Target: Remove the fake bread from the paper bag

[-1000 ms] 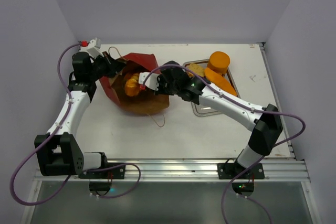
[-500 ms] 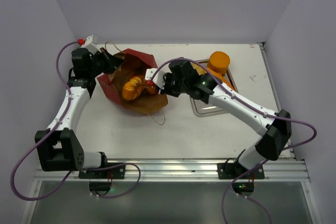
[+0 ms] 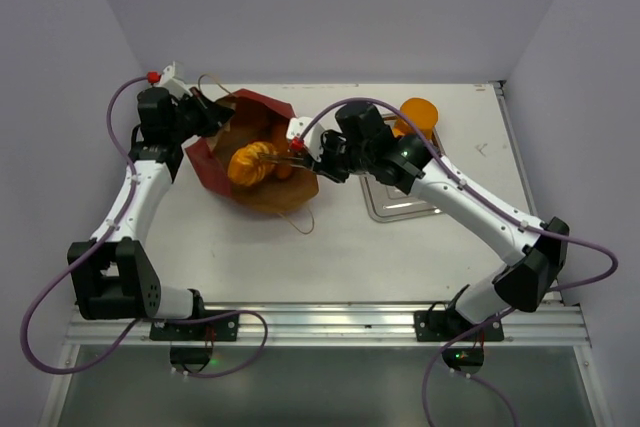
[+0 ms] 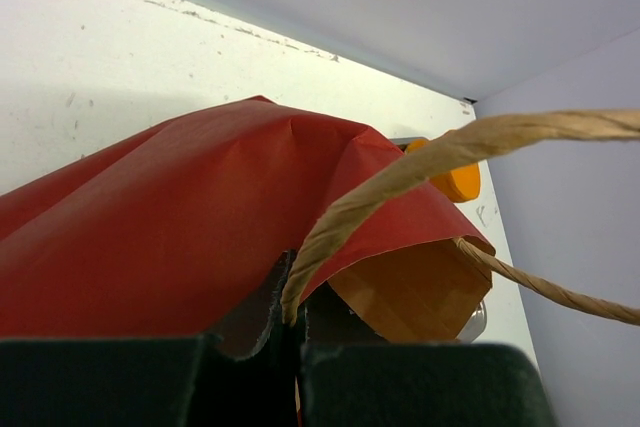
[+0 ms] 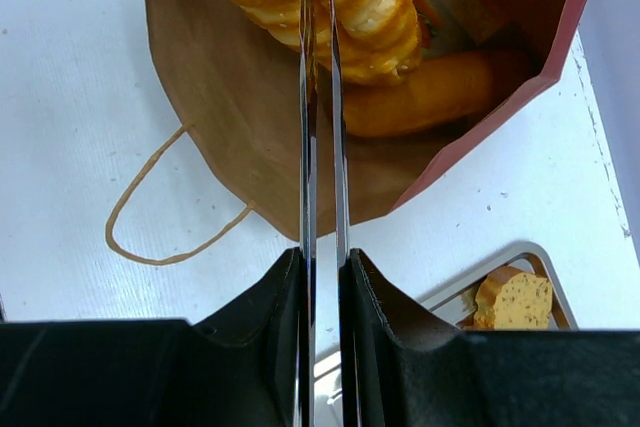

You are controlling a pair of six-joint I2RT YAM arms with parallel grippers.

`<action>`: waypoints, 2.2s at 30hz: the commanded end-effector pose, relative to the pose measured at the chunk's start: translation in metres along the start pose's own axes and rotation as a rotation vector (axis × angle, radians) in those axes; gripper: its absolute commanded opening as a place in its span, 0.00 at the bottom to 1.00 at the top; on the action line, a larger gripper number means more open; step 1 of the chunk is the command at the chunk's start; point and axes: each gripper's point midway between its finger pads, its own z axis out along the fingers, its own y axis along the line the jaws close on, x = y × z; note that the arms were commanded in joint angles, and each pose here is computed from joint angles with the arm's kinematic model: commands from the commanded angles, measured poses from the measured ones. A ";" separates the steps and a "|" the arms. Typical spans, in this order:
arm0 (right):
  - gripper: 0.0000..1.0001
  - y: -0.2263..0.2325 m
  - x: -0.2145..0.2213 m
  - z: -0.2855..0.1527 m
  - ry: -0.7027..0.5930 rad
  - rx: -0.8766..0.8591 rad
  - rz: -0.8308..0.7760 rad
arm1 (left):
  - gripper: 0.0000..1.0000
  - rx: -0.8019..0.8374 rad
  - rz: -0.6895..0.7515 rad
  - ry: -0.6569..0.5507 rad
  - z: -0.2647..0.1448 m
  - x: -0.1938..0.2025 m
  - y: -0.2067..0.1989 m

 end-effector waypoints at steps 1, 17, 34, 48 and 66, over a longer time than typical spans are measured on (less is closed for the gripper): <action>0.00 -0.017 -0.049 -0.035 -0.168 0.051 0.013 | 0.00 0.013 0.004 -0.062 0.000 -0.025 -0.008; 0.00 -0.021 -0.077 -0.086 -0.259 0.049 0.074 | 0.00 -0.035 0.001 -0.090 0.014 -0.038 0.003; 0.00 -0.032 -0.083 -0.149 -0.322 0.120 0.136 | 0.00 -0.099 -0.005 -0.077 0.028 -0.043 0.018; 0.00 -0.059 -0.061 -0.199 -0.339 0.282 0.215 | 0.00 -0.148 0.016 -0.070 0.033 -0.044 0.030; 0.00 -0.062 0.042 -0.240 -0.104 0.564 0.324 | 0.00 -0.127 0.072 -0.064 0.019 -0.037 0.024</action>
